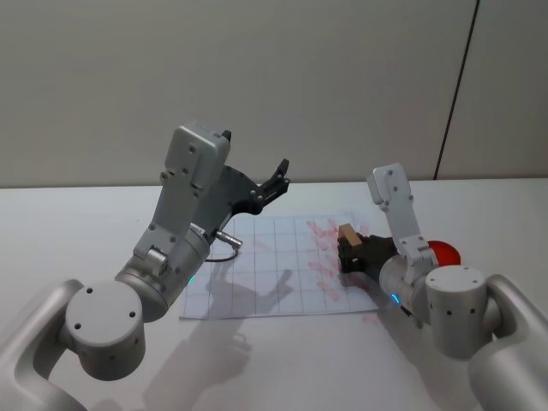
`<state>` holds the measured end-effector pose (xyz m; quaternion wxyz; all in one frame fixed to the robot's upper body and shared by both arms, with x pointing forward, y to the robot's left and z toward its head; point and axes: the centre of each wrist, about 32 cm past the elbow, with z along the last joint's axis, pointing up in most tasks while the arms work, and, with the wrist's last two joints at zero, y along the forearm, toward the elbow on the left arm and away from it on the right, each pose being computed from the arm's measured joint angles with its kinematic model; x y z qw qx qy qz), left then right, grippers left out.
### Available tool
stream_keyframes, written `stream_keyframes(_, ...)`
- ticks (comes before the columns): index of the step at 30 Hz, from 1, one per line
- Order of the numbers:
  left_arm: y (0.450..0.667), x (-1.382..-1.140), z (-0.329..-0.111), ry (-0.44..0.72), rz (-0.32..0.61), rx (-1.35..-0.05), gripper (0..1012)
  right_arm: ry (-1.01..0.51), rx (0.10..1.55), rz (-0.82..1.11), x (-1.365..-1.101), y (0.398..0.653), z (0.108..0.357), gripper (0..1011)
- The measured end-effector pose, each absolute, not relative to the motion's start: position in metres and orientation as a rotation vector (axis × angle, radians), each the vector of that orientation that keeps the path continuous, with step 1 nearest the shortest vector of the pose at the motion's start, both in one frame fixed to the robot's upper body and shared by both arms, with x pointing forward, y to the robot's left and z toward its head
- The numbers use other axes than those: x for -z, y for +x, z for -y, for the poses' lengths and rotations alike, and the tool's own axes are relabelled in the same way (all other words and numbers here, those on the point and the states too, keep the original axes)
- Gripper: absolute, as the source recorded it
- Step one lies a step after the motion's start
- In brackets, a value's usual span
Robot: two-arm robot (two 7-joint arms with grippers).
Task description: Use the one hand to pick up the stamp and affix it onto the A4 paper.
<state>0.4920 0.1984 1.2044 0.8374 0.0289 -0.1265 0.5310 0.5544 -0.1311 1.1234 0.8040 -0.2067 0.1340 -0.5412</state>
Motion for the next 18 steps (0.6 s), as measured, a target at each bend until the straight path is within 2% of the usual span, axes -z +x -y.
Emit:
stream_keyframes(10, 0.492, -1.204, -0.198, 0.061, 0.268, -1.124, 1002, -0.403, 1.162, -0.291, -1.131, 0.553, 0.134, 220)
stream_keyframes(18, 0.492, -1.204, -0.198, 0.061, 0.268, -1.124, 1001, -0.331, 1.172, -0.260, -1.151, 0.550, 0.136, 220)
